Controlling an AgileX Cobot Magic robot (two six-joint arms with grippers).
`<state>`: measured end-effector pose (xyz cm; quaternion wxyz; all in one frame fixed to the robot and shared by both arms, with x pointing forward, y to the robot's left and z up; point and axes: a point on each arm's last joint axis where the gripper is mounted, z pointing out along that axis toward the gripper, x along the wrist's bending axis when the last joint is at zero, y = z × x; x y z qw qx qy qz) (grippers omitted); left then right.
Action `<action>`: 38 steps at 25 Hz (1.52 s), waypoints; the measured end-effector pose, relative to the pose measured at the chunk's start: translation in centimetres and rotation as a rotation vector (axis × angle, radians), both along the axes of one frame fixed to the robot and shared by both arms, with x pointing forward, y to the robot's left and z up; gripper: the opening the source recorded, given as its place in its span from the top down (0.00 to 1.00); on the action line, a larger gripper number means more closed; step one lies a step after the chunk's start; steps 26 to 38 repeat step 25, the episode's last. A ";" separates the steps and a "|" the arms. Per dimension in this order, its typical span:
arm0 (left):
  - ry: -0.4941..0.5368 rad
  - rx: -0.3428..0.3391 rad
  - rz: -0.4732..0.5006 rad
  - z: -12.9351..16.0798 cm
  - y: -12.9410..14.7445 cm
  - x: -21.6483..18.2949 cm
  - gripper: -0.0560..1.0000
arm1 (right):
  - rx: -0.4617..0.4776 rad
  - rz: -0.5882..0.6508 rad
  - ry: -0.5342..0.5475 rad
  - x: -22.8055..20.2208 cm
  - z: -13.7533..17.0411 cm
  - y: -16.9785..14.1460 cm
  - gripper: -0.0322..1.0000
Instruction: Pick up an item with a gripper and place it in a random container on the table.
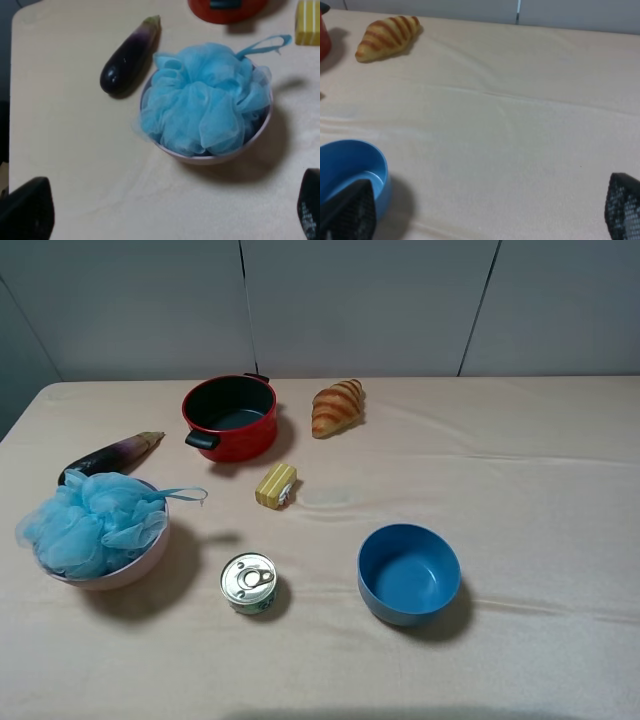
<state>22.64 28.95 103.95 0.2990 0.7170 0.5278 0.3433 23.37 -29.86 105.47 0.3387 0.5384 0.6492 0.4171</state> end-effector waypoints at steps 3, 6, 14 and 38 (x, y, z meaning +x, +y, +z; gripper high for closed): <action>-0.001 0.003 -0.002 0.0 0.0 0.0 0.01 | 0.000 0.000 0.000 0.0 0.0 0.0 0.30; -0.001 0.003 -0.002 0.0 0.0 0.0 0.01 | 0.000 0.000 0.000 0.0 0.0 0.0 0.30; -0.001 0.004 -0.003 0.0 0.0 0.0 0.01 | 0.000 0.000 0.000 0.0 0.0 0.0 0.30; 0.000 0.004 -0.003 0.0 0.0 0.0 0.01 | 0.000 0.000 0.000 0.0 0.0 0.0 0.30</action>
